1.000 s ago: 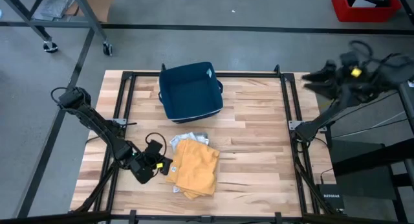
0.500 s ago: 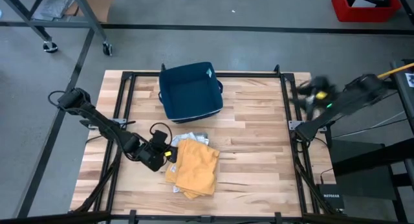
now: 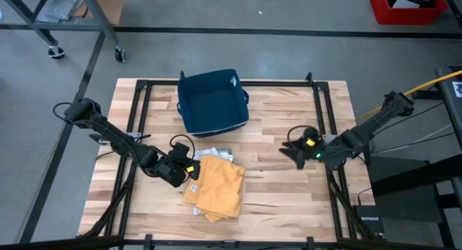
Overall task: Fold towel
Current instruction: Put the stacked folded colored towels into the blue laundry bin
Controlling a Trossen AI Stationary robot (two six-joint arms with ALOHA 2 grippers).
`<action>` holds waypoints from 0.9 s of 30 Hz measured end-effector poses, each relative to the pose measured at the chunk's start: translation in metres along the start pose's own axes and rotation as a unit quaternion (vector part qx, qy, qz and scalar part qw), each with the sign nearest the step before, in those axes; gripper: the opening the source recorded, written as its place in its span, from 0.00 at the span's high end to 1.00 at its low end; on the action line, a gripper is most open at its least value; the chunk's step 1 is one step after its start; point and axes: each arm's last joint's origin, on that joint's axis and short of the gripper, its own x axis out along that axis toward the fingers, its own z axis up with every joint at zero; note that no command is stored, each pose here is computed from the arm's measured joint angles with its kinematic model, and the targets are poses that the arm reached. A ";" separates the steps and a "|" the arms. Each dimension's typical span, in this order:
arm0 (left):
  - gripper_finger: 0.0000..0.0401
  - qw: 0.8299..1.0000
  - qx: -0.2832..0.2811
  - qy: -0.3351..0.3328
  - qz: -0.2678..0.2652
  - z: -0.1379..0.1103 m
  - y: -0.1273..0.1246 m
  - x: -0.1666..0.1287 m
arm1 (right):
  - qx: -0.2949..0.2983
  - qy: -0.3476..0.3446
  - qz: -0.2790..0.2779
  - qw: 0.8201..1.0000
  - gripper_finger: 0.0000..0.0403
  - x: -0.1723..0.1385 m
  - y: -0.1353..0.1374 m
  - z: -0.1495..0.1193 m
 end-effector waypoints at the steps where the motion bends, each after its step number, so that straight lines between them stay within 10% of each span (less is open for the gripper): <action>1: 0.99 1.000 0.006 0.000 0.000 0.000 0.000 0.000 | 0.011 -0.004 0.010 1.000 0.45 0.007 -0.003 -0.009; 11: 0.99 1.000 0.029 -0.001 -0.004 0.000 -0.001 0.000 | 0.118 -0.020 0.113 0.986 0.45 0.035 -0.035 -0.057; 27: 0.99 1.000 0.025 -0.013 -0.003 0.008 -0.002 0.005 | 0.088 -0.027 0.071 0.993 0.45 0.044 -0.045 -0.070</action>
